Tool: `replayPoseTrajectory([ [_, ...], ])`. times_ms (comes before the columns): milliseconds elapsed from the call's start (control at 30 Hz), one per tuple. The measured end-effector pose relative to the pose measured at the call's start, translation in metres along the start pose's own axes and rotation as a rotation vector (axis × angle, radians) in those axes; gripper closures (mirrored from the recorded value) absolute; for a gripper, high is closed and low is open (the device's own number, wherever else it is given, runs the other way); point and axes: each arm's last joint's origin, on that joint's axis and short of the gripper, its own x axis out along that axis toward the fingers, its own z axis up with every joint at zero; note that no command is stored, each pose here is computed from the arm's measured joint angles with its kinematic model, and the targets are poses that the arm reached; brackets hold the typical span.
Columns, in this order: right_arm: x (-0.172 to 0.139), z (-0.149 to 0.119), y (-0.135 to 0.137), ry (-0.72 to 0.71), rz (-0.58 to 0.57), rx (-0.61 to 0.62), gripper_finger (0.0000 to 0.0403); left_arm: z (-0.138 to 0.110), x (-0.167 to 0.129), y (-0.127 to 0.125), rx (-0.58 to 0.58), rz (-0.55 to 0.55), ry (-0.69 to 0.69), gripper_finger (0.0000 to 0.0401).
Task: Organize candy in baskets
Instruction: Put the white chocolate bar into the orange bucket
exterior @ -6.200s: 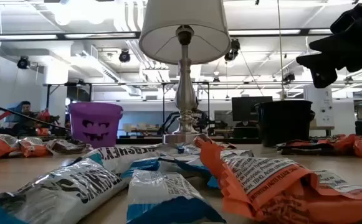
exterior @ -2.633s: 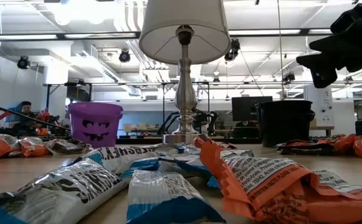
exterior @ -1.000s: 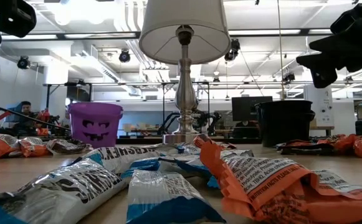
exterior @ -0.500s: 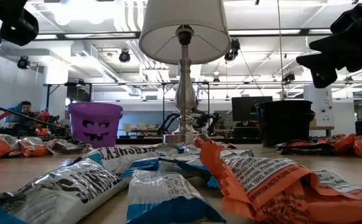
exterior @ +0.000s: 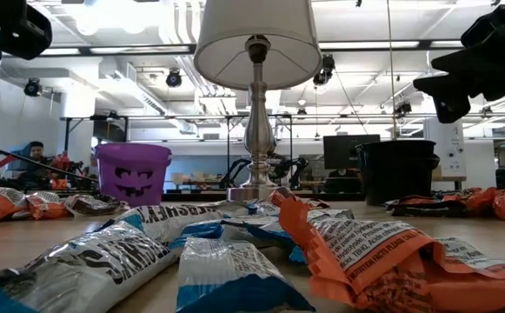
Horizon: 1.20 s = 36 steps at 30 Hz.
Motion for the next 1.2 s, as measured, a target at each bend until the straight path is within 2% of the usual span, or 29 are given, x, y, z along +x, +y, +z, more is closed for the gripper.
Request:
replayPoseTrajectory([
  [267,0.000,0.000,0.000,0.000,0.000,0.000,0.0213,0.000,0.000,0.000,-0.039,0.010,0.003,0.0239],
  [467,0.000,0.000,0.000,0.000,0.000,0.000,0.0213,-0.004,0.000,0.001,-0.112,0.035,0.036,0.0240],
  [633,0.000,0.000,0.000,0.000,0.000,0.000,0.0213,-0.003,0.000,0.001,-0.135,0.041,0.025,0.0256],
  [767,0.000,0.000,0.000,0.000,0.000,0.000,0.0213,0.001,0.000,0.003,-0.157,0.092,-0.012,0.0276],
  [967,0.000,0.000,0.000,0.000,0.000,0.000,0.0213,-0.002,0.000,0.003,-0.113,0.095,0.013,0.0295],
  [1033,0.000,0.000,0.000,0.000,0.000,0.000,0.0213,-0.002,0.000,0.004,-0.060,0.140,0.019,0.0299],
  [1200,0.000,0.000,0.000,0.000,0.000,0.000,0.0213,-0.002,-0.002,0.011,0.056,0.372,0.045,0.0301],
])
